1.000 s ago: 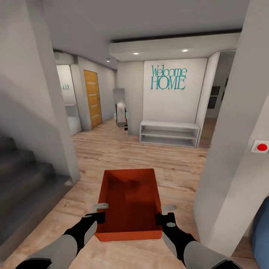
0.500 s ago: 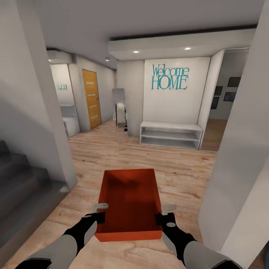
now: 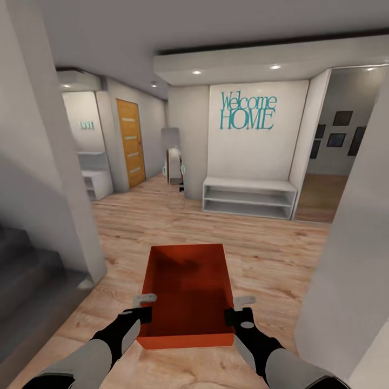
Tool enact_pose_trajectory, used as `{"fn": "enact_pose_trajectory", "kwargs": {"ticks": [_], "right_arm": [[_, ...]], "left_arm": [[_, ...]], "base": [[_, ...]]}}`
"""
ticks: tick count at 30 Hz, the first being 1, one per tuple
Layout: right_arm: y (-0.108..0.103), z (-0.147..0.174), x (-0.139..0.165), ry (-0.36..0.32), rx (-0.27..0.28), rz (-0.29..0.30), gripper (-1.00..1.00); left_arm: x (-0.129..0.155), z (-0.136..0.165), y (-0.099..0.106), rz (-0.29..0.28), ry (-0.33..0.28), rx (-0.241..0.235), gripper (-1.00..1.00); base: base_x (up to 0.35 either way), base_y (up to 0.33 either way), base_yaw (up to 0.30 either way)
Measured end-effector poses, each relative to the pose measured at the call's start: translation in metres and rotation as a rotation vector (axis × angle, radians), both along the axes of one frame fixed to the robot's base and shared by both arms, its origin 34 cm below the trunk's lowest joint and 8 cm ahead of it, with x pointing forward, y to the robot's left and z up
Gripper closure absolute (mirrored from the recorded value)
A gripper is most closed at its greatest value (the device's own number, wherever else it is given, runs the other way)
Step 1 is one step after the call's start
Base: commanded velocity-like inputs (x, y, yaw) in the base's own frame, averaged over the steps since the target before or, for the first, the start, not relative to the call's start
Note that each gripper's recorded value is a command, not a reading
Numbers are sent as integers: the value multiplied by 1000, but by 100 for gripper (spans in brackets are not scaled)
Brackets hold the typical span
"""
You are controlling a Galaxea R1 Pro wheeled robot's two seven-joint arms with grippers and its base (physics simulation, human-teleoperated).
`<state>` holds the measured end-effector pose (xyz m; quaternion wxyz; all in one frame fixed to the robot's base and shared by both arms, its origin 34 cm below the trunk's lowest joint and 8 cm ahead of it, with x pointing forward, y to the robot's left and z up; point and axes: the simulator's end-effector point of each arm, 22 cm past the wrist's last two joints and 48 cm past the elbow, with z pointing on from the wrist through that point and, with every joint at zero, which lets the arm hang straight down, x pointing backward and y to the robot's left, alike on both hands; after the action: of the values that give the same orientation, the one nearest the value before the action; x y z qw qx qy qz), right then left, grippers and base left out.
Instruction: Move the two storage containers from the living room to the garage. In the garage, place one container on the floor and stack the other container on top of it (either order is fine).
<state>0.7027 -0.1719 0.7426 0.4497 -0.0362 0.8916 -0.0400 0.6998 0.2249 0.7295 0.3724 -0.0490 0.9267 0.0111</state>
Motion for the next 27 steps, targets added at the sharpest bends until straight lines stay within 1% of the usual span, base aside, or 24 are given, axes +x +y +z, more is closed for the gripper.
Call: {"fn": "enact_pose_trajectory", "kwargs": {"ticks": [27], "right_arm": [[0,0,0,-2,0,0,100]], "left_arm": [[0,0,0,0,-2,0,100]], "base": [[322,0,0]]}}
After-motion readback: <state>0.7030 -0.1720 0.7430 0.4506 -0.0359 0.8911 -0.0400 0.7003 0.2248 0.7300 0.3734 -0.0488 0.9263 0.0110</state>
